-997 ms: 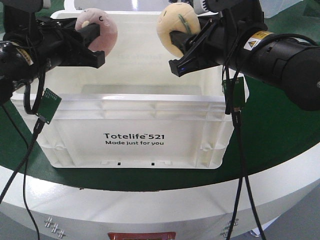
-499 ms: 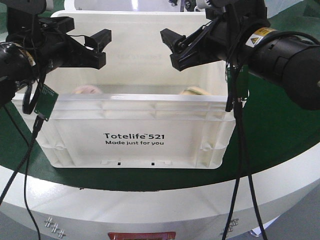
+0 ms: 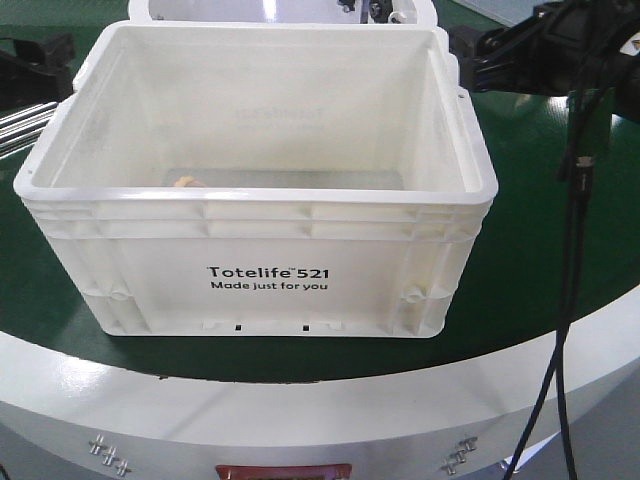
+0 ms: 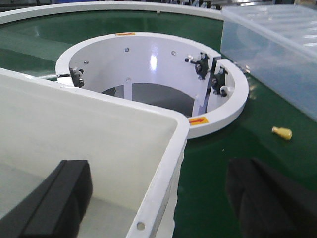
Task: Place moving items into box and shelve
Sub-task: 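Move the right gripper to the tote's rim nearest it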
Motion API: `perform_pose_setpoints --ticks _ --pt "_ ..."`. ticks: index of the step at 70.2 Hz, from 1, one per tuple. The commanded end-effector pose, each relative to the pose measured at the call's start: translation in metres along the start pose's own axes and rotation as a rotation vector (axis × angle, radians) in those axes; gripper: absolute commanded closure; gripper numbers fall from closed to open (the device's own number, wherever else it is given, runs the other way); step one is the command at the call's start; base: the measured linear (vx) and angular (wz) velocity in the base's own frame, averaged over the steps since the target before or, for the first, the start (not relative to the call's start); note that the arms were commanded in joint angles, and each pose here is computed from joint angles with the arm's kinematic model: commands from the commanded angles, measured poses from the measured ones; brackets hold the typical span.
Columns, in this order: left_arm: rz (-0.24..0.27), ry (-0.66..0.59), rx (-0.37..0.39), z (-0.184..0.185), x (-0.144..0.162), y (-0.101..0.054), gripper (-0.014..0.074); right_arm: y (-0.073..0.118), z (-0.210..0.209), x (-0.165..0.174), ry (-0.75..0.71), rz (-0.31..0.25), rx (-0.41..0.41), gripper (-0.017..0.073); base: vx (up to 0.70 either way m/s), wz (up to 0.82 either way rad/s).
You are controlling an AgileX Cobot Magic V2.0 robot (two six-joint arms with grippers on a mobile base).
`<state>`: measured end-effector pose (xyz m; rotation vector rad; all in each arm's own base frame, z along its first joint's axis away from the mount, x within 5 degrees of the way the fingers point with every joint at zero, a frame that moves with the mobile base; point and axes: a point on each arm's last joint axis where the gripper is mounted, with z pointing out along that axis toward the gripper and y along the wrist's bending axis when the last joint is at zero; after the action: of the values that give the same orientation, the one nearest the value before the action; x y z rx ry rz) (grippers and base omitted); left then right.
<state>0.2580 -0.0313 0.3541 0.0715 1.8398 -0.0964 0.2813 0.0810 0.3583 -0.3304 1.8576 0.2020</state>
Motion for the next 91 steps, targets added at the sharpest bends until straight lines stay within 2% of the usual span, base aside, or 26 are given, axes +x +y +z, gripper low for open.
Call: perform_pose_setpoints --ticks 1,5,10,17,29,42,56,69,79,86,91 --pt "-0.076 -0.088 -0.004 -0.013 -0.019 0.003 0.0008 -0.009 -0.015 -0.019 -0.080 0.077 0.032 -0.0022 0.00 0.00" --pt "-0.109 -0.072 -0.017 -0.013 -0.018 0.006 0.0008 -0.010 -0.015 -0.018 -0.059 0.089 0.030 -0.0013 0.00 0.00" --pt "-0.125 -0.053 -0.031 -0.013 -0.020 0.008 0.0008 -0.008 -0.016 -0.019 -0.026 0.078 0.011 -0.0001 0.00 0.00" --pt "-0.125 -0.043 -0.041 -0.015 -0.030 0.009 0.0008 -0.006 -0.020 -0.029 -0.006 0.083 -0.016 0.0006 0.00 0.00" --pt "-0.123 -0.090 -0.044 -0.022 -0.054 0.009 0.0008 -0.004 -0.022 -0.050 0.014 0.131 -0.053 0.0006 0.00 0.00" --pt "-0.122 -0.050 -0.061 -0.025 -0.056 0.010 0.0008 -0.004 -0.005 -0.063 0.066 0.136 -0.081 0.0006 0.00 0.00" --pt "-0.120 -0.029 -0.067 -0.025 -0.054 0.010 0.0008 -0.004 0.016 -0.060 0.125 0.105 -0.097 0.0006 0.00 0.00" --pt "-0.122 -0.008 -0.072 -0.025 -0.052 0.010 0.0008 -0.004 0.033 -0.045 0.219 0.125 -0.113 0.0006 0.00 0.00" --pt "-0.123 0.018 -0.079 -0.025 -0.050 0.011 0.0008 -0.004 0.047 -0.033 0.282 0.170 -0.114 0.0006 0.00 0.00" --pt "-0.122 0.025 -0.081 -0.025 -0.049 0.011 0.0008 -0.004 0.049 -0.030 0.296 0.156 -0.109 0.0009 0.00 0.00" --pt "-0.122 0.025 -0.081 -0.025 -0.049 0.011 0.0008 -0.005 0.048 -0.030 0.296 0.100 -0.101 0.0020 0.00 0.00"
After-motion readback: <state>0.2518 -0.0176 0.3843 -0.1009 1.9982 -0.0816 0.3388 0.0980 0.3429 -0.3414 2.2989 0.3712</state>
